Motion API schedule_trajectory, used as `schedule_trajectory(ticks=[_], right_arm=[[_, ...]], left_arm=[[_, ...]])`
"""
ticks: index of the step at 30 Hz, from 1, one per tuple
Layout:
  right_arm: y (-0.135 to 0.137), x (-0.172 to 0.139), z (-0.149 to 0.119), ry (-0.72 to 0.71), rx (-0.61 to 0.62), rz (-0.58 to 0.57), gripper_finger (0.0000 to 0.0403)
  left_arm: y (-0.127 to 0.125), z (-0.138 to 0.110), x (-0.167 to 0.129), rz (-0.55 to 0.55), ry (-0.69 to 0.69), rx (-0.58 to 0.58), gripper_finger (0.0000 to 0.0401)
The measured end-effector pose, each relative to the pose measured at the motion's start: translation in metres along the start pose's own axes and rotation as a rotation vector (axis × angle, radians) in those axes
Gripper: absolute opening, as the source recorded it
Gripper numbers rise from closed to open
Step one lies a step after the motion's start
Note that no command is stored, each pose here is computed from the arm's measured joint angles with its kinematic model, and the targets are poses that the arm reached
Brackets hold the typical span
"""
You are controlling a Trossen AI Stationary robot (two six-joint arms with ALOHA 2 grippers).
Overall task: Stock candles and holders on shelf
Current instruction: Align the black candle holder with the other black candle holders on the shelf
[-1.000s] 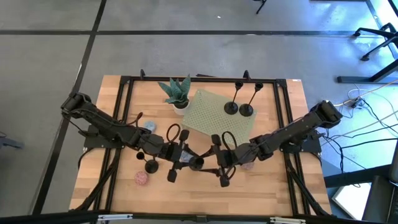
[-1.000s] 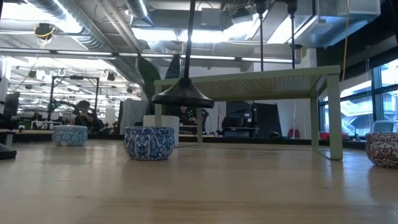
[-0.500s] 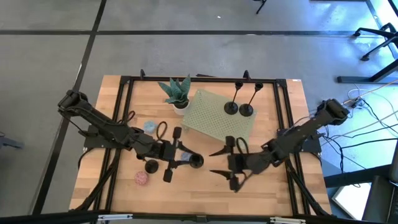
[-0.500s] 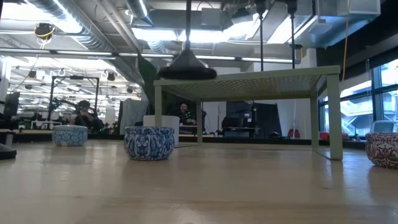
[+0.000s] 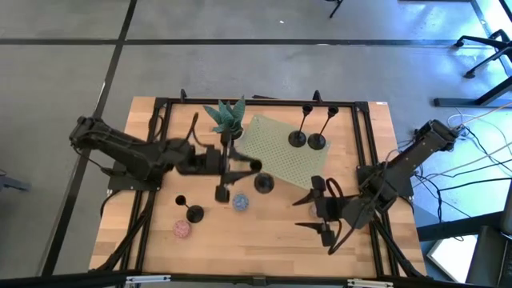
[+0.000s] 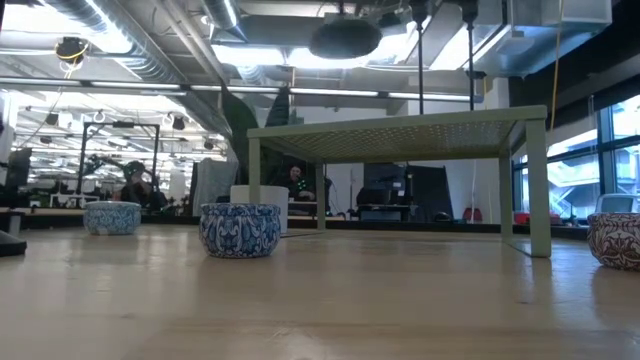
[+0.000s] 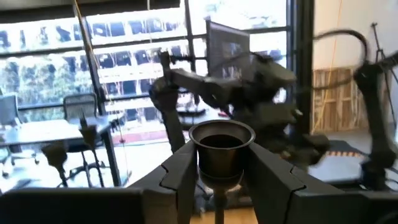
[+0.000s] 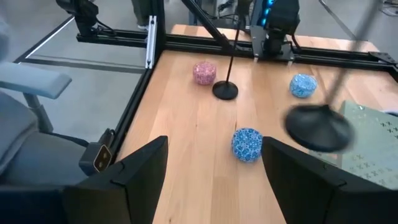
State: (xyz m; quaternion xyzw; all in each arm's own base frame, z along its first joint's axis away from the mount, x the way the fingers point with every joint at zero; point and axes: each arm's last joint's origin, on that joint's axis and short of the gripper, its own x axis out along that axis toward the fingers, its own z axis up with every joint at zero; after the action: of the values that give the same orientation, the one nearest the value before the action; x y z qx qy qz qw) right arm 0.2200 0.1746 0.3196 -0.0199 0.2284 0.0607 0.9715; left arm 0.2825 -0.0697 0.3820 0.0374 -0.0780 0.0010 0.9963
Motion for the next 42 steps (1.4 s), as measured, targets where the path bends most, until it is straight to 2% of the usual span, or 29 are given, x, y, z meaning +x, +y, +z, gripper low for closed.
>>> schedule_trajectory(ticks=[5, 10, 15, 20, 24, 32, 42], right_arm=[[-0.002, 0.002, 0.001, -0.004, 0.003, -0.008, 0.0263], [-0.002, 0.002, 0.001, -0.006, -0.015, -0.008, 0.0263], [-0.002, 0.002, 0.001, -0.009, -0.033, -0.017, 0.0264], [-0.006, 0.004, 0.002, -0.01, -0.001, -0.044, 0.0264], [-0.007, 0.004, 0.002, -0.001, -0.002, -0.037, 0.0264], [-0.007, 0.004, 0.001, 0.0, -0.036, -0.037, 0.0264], [-0.007, 0.004, 0.001, 0.0, -0.037, -0.035, 0.0264]], left_arm=[[0.04, -0.001, 0.008, 0.064, -0.021, 0.038, 0.012], [0.08, -0.005, 0.011, 0.14, -0.026, 0.026, 0.012], [0.111, -0.02, 0.022, 0.147, -0.031, 0.031, 0.0119], [0.137, -0.037, 0.034, 0.173, -0.065, -0.008, 0.0119], [0.153, -0.045, 0.039, 0.168, -0.128, -0.041, 0.0119], [0.174, -0.071, 0.048, 0.222, -0.086, -0.046, 0.0119], [0.187, -0.085, 0.051, 0.247, -0.072, -0.044, 0.0119]])
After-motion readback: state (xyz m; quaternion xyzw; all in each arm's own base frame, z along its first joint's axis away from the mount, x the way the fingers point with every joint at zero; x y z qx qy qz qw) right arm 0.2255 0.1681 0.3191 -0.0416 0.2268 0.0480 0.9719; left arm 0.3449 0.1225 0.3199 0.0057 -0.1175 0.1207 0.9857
